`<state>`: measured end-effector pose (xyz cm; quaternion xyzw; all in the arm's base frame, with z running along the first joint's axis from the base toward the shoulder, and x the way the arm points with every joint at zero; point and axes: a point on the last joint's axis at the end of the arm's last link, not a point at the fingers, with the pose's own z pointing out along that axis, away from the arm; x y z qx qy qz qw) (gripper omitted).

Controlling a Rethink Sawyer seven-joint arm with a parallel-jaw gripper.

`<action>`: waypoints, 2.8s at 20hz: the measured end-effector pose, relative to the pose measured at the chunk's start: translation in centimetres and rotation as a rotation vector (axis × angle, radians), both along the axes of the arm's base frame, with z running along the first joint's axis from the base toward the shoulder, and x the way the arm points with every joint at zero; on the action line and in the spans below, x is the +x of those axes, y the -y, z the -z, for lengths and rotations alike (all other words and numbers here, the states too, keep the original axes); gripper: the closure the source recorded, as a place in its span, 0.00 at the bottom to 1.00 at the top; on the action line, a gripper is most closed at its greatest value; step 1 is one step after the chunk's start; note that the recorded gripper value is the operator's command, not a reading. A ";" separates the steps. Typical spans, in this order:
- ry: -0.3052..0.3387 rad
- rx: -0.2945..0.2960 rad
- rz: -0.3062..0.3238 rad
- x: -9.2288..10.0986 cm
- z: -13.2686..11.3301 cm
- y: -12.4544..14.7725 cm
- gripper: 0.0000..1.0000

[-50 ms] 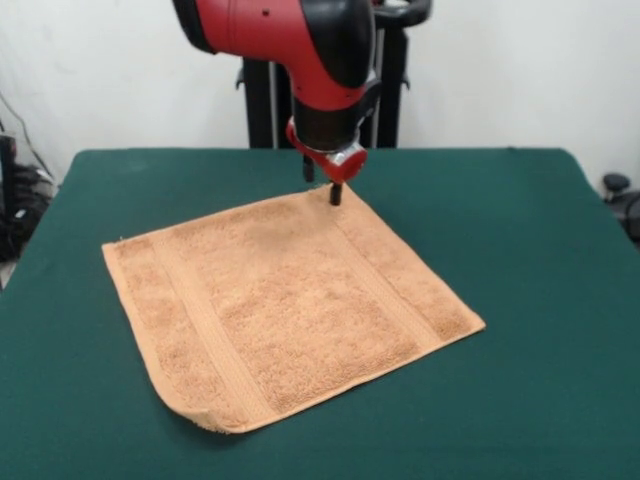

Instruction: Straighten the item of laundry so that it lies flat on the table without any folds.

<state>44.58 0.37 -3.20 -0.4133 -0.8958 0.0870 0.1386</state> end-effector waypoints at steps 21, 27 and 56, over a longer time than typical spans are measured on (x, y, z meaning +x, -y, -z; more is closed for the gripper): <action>0.029 -0.045 0.062 -3.0 -8.9 4.1 0.00; 0.058 -0.059 0.030 -3.5 -8.5 5.3 0.00; 0.201 -0.101 -0.073 -3.0 -8.1 6.6 0.00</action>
